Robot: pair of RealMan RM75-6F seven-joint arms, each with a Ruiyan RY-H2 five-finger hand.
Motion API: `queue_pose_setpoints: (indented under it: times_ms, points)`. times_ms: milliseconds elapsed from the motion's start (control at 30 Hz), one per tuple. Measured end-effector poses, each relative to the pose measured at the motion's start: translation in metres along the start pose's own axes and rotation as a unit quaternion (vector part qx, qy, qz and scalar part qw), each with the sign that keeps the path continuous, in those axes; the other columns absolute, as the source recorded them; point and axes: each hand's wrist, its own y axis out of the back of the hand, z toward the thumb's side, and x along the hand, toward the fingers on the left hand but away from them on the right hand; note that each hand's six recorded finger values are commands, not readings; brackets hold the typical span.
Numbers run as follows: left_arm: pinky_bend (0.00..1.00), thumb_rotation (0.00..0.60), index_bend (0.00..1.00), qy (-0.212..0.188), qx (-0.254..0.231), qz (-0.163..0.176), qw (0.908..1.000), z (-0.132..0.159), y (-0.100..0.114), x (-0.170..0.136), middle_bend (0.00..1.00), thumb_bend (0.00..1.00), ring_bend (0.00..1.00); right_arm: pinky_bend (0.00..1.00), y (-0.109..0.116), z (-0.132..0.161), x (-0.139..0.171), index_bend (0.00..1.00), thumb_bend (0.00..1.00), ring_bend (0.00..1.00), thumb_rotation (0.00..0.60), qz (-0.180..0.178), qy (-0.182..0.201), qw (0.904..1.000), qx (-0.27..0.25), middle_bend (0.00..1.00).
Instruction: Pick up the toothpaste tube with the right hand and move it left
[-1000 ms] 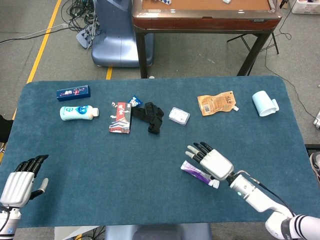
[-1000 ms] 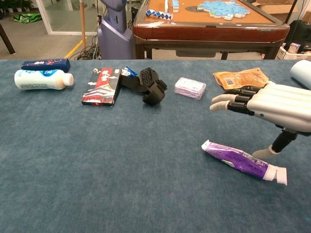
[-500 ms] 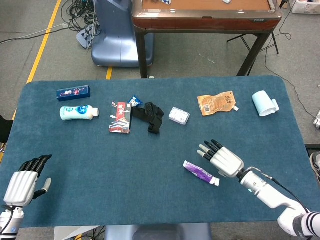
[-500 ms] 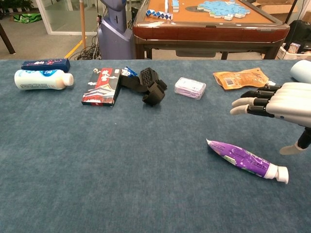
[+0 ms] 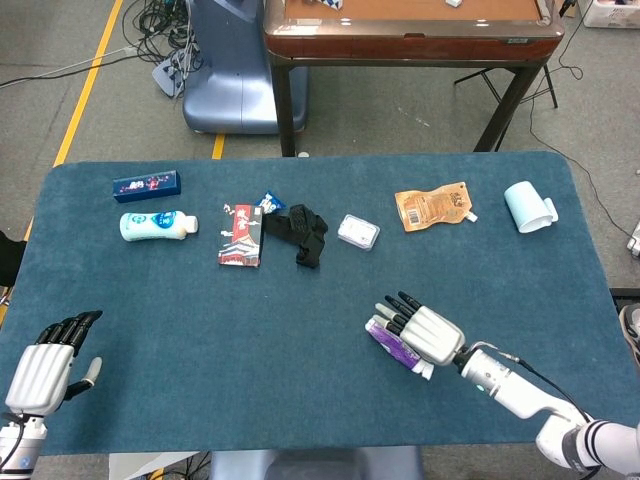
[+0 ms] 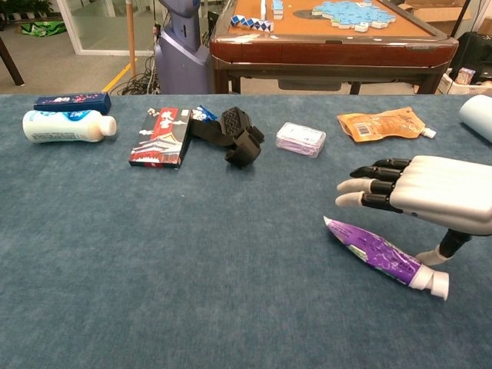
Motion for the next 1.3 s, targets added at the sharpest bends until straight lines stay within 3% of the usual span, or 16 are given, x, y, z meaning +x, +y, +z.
queue_pose_setpoints:
  times_ms: [267, 467, 767, 1000, 1300]
  points:
    - [0.18, 0.600, 0.12, -0.002, -0.012, -0.002, 0.9999, -0.001, 0.000, -0.001, 0.16, 0.38, 0.17, 0.11, 0.016, 0.023, -0.020, 0.01, 0.00, 0.04, 0.600, -0.025, 0.018, 0.9993, -0.021, 0.09]
    - [0.18, 0.600, 0.12, 0.006, -0.011, -0.001, 0.9999, -0.006, 0.001, -0.006, 0.16, 0.38, 0.17, 0.11, 0.019, 0.029, -0.036, 0.10, 0.00, 0.06, 0.600, -0.010, 0.019, 0.9990, -0.040, 0.21]
    - [0.18, 0.600, 0.12, 0.014, -0.009, -0.002, 0.9999, -0.013, 0.000, -0.009, 0.16, 0.38, 0.17, 0.11, 0.014, 0.028, -0.038, 0.33, 0.26, 0.17, 0.600, 0.023, 0.018, 0.9979, -0.059, 0.39]
    - [0.18, 0.600, 0.12, 0.009, -0.010, -0.003, 0.9999, -0.011, -0.002, -0.007, 0.16, 0.38, 0.17, 0.11, 0.005, 0.018, -0.029, 0.48, 0.34, 0.25, 0.600, 0.032, 0.005, 0.9979, -0.056, 0.49]
    - [0.18, 0.600, 0.12, 0.007, -0.010, -0.004, 0.9999, -0.010, -0.002, -0.007, 0.16, 0.38, 0.17, 0.11, -0.002, -0.014, -0.019, 0.54, 0.39, 0.29, 0.600, 0.039, -0.045, 0.9969, -0.051, 0.53]
